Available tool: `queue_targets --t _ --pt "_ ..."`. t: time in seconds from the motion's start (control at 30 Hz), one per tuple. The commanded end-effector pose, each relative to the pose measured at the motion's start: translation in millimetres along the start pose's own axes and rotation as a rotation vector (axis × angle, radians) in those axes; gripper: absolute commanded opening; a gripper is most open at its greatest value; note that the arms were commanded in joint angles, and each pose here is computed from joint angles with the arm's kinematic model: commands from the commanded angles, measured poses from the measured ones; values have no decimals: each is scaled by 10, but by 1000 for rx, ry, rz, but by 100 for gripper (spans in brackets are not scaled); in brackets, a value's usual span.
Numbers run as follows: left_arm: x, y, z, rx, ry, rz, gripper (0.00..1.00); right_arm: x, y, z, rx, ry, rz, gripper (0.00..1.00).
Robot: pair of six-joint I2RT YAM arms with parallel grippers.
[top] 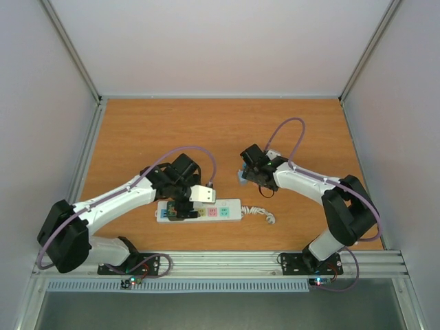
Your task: Insert the plug
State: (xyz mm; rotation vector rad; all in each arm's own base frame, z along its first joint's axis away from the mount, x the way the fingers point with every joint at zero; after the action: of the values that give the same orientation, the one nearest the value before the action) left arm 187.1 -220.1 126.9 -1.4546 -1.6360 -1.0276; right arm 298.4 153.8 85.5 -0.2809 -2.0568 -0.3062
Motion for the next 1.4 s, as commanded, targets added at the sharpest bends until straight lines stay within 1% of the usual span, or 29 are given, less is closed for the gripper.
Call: queue_targets --t 0.0,0.3,0.43,0.53,0.6,0.67,0.73,0.87,0.97,1.07,1.13,1.2,1.3,1.37 --pt "118 -9 2 -6 -25 11 100 58 19 -86 16 -27 25 92" --pt "173 40 106 8 -25 -9 100 -118 -12 97 43 -10 64 88" --pt "203 61 119 11 -27 -9 100 -161 -14 123 61 -29 111 82" --pt "220 72 119 10 -34 -14 100 -184 -37 110 68 -45 147 74" --pt "223 67 120 9 -35 -11 100 -170 -34 96 70 -59 159 64" --pt "228 72 118 8 -40 -13 100 -91 13 60 67 -80 144 52" --pt "237 91 105 9 -50 -22 100 13 64 22 57 -97 116 42" --pt "250 108 71 10 -74 -36 100 255 177 -68 29 -110 26 34" --pt "253 126 49 12 -88 -47 100 402 219 -124 19 -116 -23 34" --pt "255 128 34 14 -96 -46 100 476 251 -145 9 -106 -49 23" --pt "274 153 6 11 -115 -67 100 573 386 -104 -2 -60 -149 23" --pt "290 187 -35 3 -161 -109 100 762 543 -76 -18 -32 -267 24" --pt "338 240 -123 -53 -284 -222 100 1136 749 -82 -70 20 -486 24" --pt "423 296 -198 -110 -382 -337 100 1366 901 -64 -96 76 -634 24"
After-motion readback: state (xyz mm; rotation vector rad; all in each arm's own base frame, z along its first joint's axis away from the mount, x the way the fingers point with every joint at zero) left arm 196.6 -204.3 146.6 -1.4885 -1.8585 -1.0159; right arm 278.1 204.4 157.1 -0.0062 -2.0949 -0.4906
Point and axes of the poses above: each gripper's point midway between its finger pads, its own x axis back along the fingers, its own y axis along the line the jaws close on, z = x × y, the point moved 3 cm from there along x, back along the fingers, and after that the axes turned 4 degrees about x, right-handed, at the moved point
